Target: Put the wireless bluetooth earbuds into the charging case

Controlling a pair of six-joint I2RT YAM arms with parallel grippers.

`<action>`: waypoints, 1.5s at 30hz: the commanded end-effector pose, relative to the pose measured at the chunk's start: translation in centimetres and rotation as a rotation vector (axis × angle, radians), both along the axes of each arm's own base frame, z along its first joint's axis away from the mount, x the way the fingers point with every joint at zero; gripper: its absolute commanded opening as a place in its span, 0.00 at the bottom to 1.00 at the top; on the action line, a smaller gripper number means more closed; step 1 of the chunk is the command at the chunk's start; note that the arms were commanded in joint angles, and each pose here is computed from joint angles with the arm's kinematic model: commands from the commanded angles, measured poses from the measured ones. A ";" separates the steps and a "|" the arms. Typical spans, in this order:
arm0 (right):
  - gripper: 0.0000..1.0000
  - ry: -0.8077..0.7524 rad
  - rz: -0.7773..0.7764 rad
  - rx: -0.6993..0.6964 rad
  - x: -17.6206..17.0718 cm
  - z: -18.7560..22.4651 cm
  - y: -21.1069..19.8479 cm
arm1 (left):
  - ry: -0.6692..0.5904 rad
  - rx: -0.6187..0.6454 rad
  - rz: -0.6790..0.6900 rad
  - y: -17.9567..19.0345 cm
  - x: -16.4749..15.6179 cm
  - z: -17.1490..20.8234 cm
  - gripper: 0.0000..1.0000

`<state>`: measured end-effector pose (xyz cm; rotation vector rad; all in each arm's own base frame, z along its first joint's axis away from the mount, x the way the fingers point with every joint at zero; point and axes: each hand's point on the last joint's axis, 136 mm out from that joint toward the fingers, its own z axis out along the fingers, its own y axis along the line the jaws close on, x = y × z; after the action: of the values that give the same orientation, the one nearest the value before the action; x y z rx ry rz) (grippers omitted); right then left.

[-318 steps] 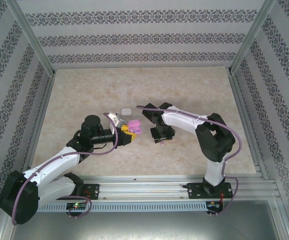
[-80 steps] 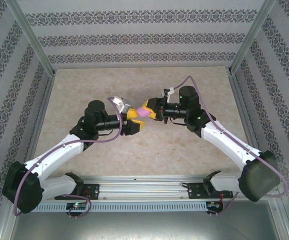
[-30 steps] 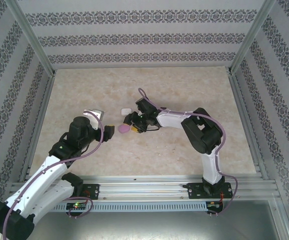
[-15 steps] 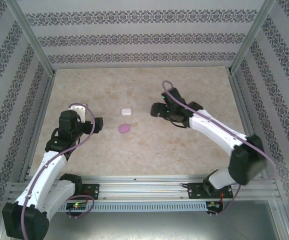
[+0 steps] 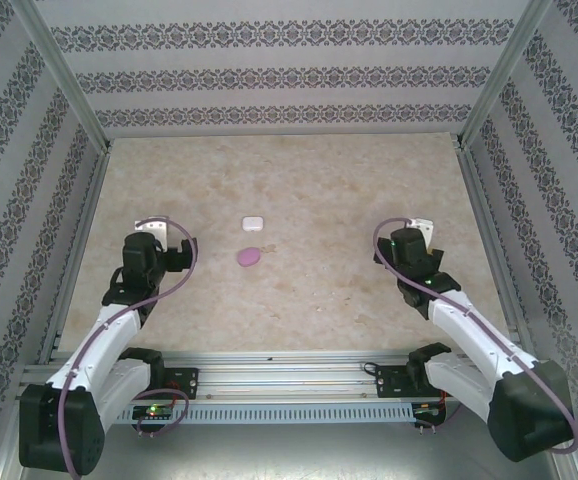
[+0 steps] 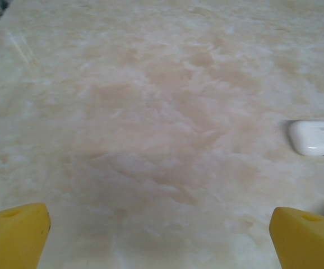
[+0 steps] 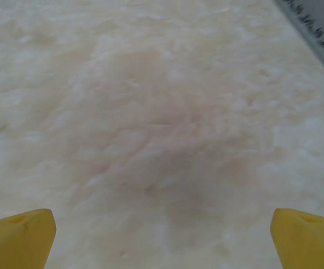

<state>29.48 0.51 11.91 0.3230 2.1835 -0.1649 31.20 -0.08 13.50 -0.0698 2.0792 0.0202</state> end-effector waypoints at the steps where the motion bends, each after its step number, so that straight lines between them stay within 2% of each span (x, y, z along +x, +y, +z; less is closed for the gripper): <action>1: 0.98 -0.209 0.001 -0.080 2.2 4.1 -1.5 | -0.119 0.048 0.106 2.2 0.6 1.1 1.00; 6: 0.98 -0.240 0.084 -0.141 3.5 3.6 -1.7 | -0.173 0.053 0.173 3.3 0.4 0.4 1.00; 12: 0.98 -0.298 0.097 -0.060 4.5 1.4 -2.6 | -0.186 0.069 0.187 3.6 0.8 -1.0 1.00; 17: 0.98 -0.369 0.088 0.014 5.3 1.1 -3.7 | -0.262 0.102 0.210 4.2 1.4 -0.4 1.00; 20: 0.98 -0.401 0.135 0.036 6.5 1.2 -3.0 | -0.294 0.116 0.191 3.9 2.1 -0.2 1.00; 23: 0.98 -0.381 0.247 0.005 8.1 1.0 -1.4 | -0.332 0.110 0.148 3.2 2.9 -0.2 1.00; 29: 0.98 -0.409 0.194 0.008 8.9 -1.2 -2.2 | -0.358 0.077 0.082 2.0 4.7 -1.7 1.00; 32: 0.98 -0.322 0.180 -0.017 9.8 -1.5 -2.1 | -0.370 0.083 0.061 1.6 5.4 -2.9 1.00; 38: 0.98 -0.319 0.191 -0.058 10.1 -1.4 -1.5 | -0.153 0.071 -0.029 0.3 8.7 -4.8 1.00; 45: 0.98 -0.319 0.197 -0.063 10.1 -1.3 -1.3 | -0.159 0.057 -0.007 1.0 8.7 -4.8 1.00</action>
<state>39.24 -0.83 9.62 0.0958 1.9049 -0.0477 40.56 0.92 10.04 -0.0452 1.8627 0.0792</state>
